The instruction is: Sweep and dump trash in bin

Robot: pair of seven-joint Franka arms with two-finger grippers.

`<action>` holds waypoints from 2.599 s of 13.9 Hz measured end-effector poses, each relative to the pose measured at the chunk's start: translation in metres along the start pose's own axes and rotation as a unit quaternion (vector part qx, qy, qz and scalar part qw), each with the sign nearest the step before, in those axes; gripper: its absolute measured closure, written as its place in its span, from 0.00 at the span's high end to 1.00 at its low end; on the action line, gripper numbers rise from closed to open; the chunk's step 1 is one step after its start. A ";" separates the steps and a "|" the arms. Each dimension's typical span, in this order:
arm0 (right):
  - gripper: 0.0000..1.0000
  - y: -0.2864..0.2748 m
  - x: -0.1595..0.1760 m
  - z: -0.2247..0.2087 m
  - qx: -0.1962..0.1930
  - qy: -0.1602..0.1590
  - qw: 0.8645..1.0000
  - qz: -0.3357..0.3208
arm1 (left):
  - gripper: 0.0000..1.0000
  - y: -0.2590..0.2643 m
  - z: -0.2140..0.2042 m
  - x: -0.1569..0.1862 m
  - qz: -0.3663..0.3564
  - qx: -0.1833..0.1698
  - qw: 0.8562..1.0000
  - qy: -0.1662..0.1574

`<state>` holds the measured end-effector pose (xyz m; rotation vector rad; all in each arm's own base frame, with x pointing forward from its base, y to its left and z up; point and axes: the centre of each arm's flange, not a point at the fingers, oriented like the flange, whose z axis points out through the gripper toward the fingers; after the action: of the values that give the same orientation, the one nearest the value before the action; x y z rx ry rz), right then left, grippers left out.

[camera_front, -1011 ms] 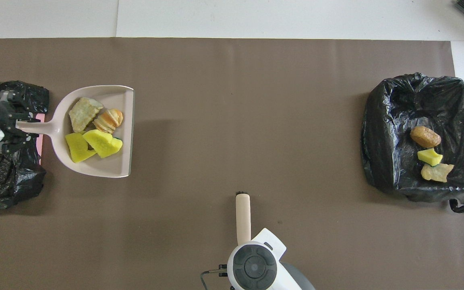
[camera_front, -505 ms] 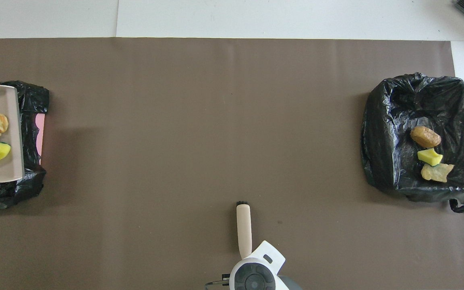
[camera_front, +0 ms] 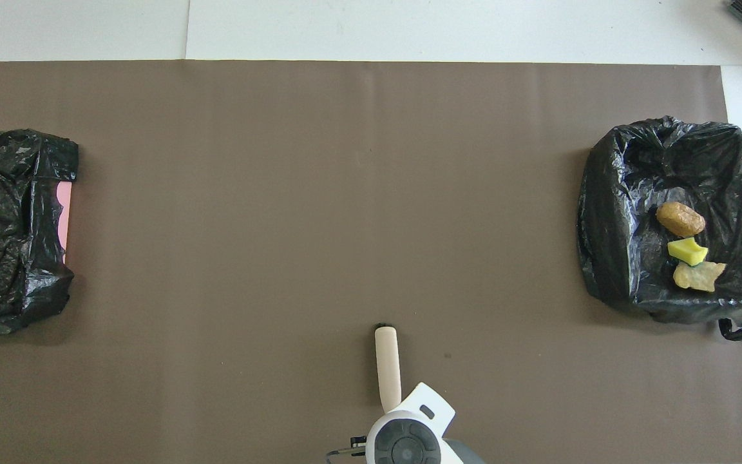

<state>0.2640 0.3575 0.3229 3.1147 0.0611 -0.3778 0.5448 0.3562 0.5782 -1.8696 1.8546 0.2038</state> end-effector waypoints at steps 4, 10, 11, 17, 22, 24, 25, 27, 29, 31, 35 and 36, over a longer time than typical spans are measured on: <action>1.00 0.004 0.030 -0.036 0.030 0.021 0.999 0.019 | 0.32 -0.009 0.006 0.021 0.008 -0.029 0.996 -0.079; 1.00 0.067 0.123 -0.108 0.050 0.094 0.994 0.004 | 0.32 -0.009 -0.014 0.021 0.050 -0.036 0.988 -0.141; 1.00 0.078 0.137 -0.119 0.046 0.107 0.993 0.003 | 0.32 -0.011 -0.025 0.024 0.055 -0.030 0.987 -0.148; 1.00 0.169 0.213 -0.189 0.038 0.181 0.981 0.062 | 0.32 -0.017 -0.058 0.048 0.034 -0.041 0.985 -0.166; 1.00 0.230 0.220 -0.262 0.023 0.205 0.977 0.061 | 0.32 -0.028 -0.068 0.100 -0.074 -0.052 0.992 -0.091; 1.00 0.251 0.210 -0.294 0.015 0.203 0.977 0.063 | 0.32 -0.028 -0.066 0.121 -0.130 -0.070 0.989 -0.029; 1.00 0.263 0.204 -0.310 0.012 0.200 0.978 0.065 | 0.32 -0.029 -0.066 0.137 -0.150 -0.081 0.985 -0.011; 1.00 0.285 0.192 -0.339 0.007 0.192 0.979 0.073 | 0.32 -0.035 -0.073 0.190 -0.198 -0.102 0.975 0.009; 1.00 0.304 0.179 -0.366 0.006 0.183 0.979 0.086 | 0.32 -0.037 -0.080 0.263 -0.261 -0.124 0.957 0.032; 1.00 0.321 0.166 -0.389 0.006 0.176 0.980 0.097 | 0.32 -0.033 -0.086 0.328 -0.327 -0.145 0.933 0.043; 1.00 0.370 0.148 -0.414 0.002 0.169 0.982 0.082 | 0.32 -0.020 -0.114 0.434 -0.449 -0.196 0.869 0.073; 1.00 0.377 0.148 -0.414 0.002 0.168 0.982 0.080 | 0.32 -0.017 -0.122 0.460 -0.477 -0.207 0.851 0.074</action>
<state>0.5208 -0.0105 0.6891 3.1202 -0.1876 0.1530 0.5614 -0.1106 0.4855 -2.9303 0.7729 0.1082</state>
